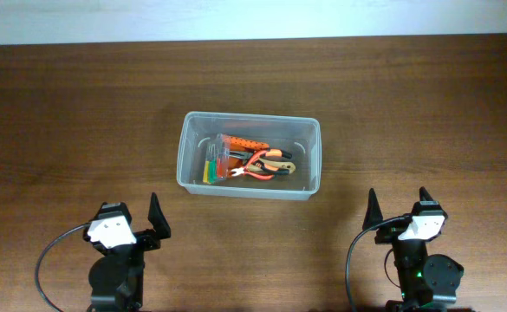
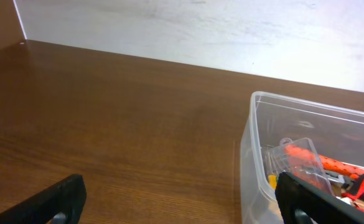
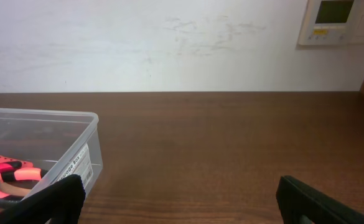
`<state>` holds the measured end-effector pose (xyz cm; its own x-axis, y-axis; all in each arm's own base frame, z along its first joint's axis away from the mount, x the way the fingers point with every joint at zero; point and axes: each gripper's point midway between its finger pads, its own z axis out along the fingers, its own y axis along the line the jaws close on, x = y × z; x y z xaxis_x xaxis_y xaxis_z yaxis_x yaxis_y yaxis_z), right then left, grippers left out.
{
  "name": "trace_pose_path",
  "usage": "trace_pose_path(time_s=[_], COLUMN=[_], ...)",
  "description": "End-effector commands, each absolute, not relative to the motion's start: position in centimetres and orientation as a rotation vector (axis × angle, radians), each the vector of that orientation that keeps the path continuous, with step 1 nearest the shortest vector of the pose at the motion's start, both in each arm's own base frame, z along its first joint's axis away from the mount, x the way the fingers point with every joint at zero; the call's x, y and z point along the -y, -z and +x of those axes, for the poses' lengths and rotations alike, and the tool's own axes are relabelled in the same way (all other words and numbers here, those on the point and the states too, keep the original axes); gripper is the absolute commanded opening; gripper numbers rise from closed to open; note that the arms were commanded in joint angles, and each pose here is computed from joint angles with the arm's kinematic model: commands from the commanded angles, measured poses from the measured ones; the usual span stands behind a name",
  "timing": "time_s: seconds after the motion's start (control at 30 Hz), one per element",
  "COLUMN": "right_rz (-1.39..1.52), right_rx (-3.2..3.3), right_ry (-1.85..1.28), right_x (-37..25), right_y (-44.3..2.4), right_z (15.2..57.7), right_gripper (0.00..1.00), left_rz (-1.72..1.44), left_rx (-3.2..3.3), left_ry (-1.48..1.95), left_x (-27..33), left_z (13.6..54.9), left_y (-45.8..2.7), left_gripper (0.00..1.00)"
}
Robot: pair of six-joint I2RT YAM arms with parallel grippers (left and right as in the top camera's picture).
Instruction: Pack container
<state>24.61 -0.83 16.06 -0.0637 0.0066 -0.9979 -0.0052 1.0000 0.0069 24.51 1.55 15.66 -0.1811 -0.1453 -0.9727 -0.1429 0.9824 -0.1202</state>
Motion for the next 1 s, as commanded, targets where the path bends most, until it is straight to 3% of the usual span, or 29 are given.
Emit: trace_pose_path(time_s=[0.0,0.97], right_rz=[0.000,0.000], right_rx=[-1.635,-1.635], right_ry=[-0.008,-0.008], right_x=[0.8,0.8], right_y=[-15.9,-15.9], right_z=[24.6,24.6], right_gripper=[0.98,0.99], left_rz=[-0.206,-0.219], left_rx=[-1.752,-1.692], left_ry=[0.025,-0.033], left_x=[-1.3,-2.6], left_z=[24.5,23.9], left_y=[-15.0,-15.6], left_gripper=[0.99,0.99])
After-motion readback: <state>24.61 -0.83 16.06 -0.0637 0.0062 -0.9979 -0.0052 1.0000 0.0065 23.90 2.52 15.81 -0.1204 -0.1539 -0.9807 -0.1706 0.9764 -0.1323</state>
